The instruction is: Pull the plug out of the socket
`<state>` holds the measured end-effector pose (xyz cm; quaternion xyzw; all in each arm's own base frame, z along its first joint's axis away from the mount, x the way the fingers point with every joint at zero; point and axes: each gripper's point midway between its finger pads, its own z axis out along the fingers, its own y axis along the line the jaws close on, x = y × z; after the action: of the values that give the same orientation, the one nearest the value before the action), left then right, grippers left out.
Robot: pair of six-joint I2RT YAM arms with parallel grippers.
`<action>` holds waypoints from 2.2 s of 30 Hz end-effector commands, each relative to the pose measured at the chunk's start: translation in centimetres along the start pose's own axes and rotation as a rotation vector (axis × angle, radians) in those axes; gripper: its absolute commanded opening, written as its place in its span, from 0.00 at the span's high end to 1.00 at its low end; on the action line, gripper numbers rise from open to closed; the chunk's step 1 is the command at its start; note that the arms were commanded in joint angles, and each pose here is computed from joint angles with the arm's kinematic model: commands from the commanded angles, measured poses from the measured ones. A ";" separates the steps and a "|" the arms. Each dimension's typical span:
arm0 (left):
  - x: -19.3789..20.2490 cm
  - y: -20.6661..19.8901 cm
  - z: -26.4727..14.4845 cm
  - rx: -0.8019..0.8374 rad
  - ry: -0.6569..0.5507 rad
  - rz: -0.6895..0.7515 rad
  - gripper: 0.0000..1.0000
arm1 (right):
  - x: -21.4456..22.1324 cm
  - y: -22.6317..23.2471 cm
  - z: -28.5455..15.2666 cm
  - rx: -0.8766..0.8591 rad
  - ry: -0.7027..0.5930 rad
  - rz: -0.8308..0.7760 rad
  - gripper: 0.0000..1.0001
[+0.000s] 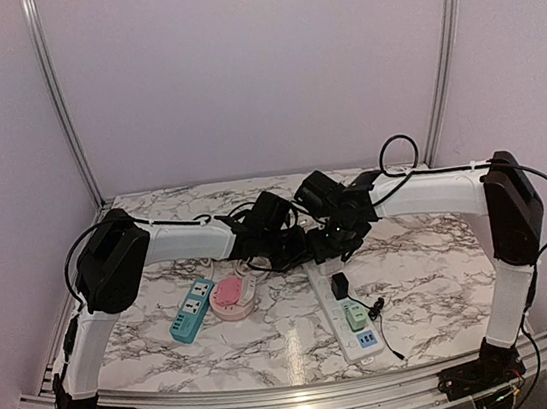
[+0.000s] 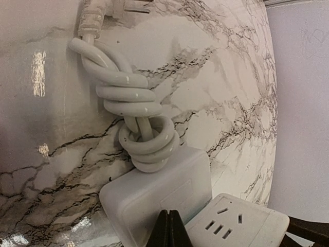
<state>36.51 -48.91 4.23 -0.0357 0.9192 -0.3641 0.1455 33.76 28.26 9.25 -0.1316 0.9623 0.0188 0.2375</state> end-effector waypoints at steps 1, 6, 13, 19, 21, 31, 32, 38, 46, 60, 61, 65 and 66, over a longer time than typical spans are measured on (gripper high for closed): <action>5.1 10.2 2.1 -0.310 0.124 -0.040 1.00 | -3.8 0.0 -3.3 0.006 -0.127 0.022 0.76; 4.9 10.1 2.0 -0.308 0.120 -0.040 1.00 | -4.0 0.0 -4.0 -0.004 -0.135 0.026 0.77; 5.0 10.2 2.1 -0.310 0.119 -0.042 1.00 | -4.5 -0.3 -4.9 -0.003 -0.148 0.028 0.77; 4.9 10.3 2.0 -0.314 0.115 -0.041 1.00 | -4.8 -0.3 -5.5 -0.008 -0.157 0.034 0.77; 4.9 10.3 2.0 -0.314 0.115 -0.040 1.00 | -4.9 -0.4 -5.6 -0.010 -0.160 0.036 0.77; 4.8 9.8 1.9 -0.302 0.116 -0.025 1.00 | -5.2 -1.5 -6.1 0.004 -0.163 0.048 0.77; 4.7 9.5 1.9 -0.295 0.115 -0.021 1.00 | -5.2 -1.8 -6.2 0.003 -0.164 0.052 0.77; 3.1 6.2 0.9 -0.235 0.098 0.030 1.00 | -5.8 -2.9 -6.5 -0.005 -0.182 0.073 0.77; 0.0 -0.7 -3.0 -0.137 0.041 0.147 1.00 | -7.5 -5.7 -5.8 -0.052 -0.233 0.151 0.77; -1.6 -5.8 -11.3 -0.080 -0.016 0.274 1.00 | -10.1 -11.3 -2.4 -0.421 -0.391 0.373 0.77; -1.5 -5.9 -11.8 -0.079 -0.018 0.278 1.00 | -10.1 -11.7 -2.0 -0.439 -0.392 0.385 0.76; -1.6 -6.3 -13.1 -0.076 -0.029 0.283 1.00 | -9.8 -13.1 -0.4 -0.455 -0.370 0.421 0.76; -1.6 -6.3 -13.2 -0.076 -0.030 0.282 1.00 | -10.1 -13.3 -0.5 -0.469 -0.388 0.425 0.76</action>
<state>34.85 -45.78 17.28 0.0714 0.9205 -0.3226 0.2086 43.62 16.77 11.97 0.0397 0.9106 0.2462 0.3296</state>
